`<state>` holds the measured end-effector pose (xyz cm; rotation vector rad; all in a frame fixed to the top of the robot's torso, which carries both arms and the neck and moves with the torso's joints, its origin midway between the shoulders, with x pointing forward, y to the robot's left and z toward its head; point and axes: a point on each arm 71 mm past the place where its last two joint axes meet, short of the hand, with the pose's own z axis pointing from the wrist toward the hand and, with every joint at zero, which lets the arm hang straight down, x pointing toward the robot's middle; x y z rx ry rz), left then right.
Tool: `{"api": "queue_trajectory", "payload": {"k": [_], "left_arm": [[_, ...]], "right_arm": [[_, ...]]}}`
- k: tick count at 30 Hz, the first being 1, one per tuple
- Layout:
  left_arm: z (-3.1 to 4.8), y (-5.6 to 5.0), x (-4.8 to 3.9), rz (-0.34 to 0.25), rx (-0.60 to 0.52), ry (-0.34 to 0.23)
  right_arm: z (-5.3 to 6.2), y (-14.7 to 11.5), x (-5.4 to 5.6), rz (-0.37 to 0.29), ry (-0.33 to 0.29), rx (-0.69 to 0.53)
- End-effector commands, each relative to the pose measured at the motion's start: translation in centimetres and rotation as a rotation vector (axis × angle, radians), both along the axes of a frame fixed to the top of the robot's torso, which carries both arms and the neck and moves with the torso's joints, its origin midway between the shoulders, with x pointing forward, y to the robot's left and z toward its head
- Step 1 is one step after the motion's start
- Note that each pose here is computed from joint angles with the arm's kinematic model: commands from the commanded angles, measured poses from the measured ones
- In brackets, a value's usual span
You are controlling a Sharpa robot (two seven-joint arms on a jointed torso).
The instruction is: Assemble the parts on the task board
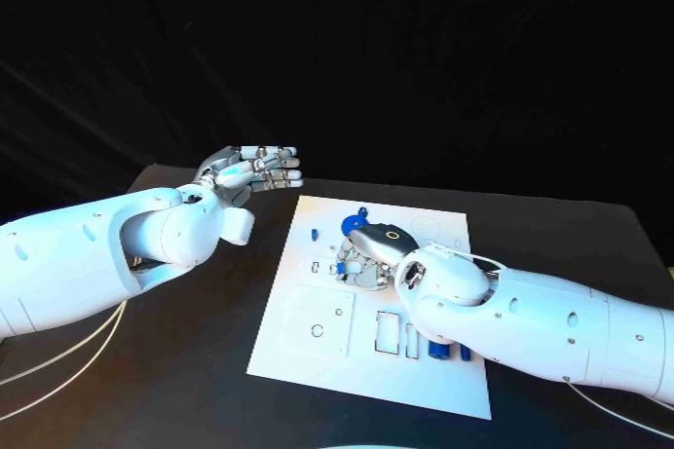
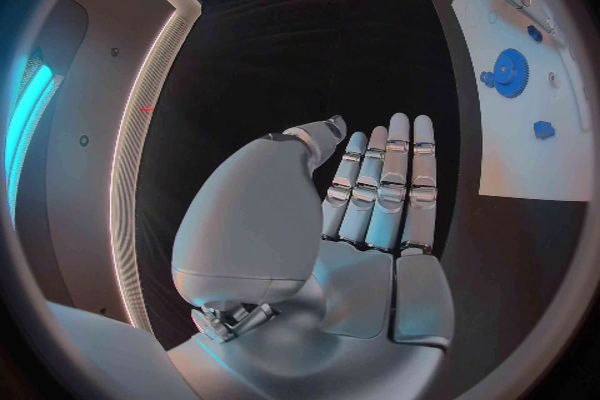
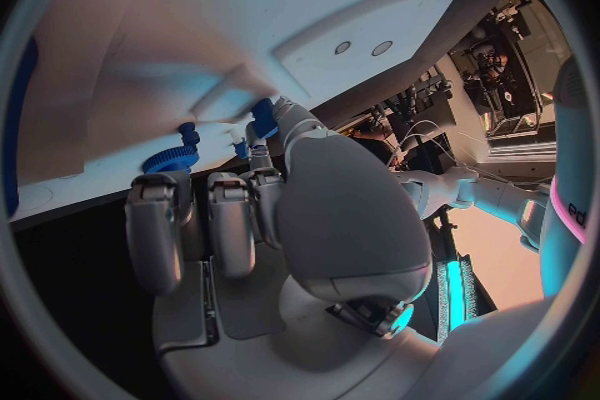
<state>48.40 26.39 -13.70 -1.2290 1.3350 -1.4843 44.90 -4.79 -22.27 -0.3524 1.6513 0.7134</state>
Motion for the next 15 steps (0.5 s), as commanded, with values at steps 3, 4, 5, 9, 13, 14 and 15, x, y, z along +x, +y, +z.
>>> {"api": "queue_trajectory", "payload": {"k": [3,4,5,9,13,14,15], "left_arm": [[0.15,-0.29,-0.04,-0.020,-0.011,-0.007],[0.15,-0.29,-0.04,-0.020,-0.011,-0.007],[0.15,-0.29,-0.04,-0.020,-0.011,-0.007],[0.15,-0.29,-0.05,-0.020,-0.011,-0.006],[0.14,-0.29,-0.05,-0.021,-0.011,-0.006],[0.14,-0.30,-0.05,-0.021,-0.011,-0.006],[0.14,-0.30,-0.05,-0.021,-0.011,-0.006]], "right_arm": [[-0.35,-0.10,0.09,-0.004,0.002,-0.031],[-0.38,-0.11,0.11,-0.004,0.004,-0.033],[-0.40,-0.12,0.12,-0.004,0.005,-0.035],[-0.50,-0.15,0.17,-0.005,0.010,-0.046],[-0.60,-0.18,0.20,-0.005,0.016,-0.059],[-0.62,-0.19,0.20,-0.005,0.016,-0.061],[-0.63,-0.19,0.20,-0.005,0.017,-0.062]]}}
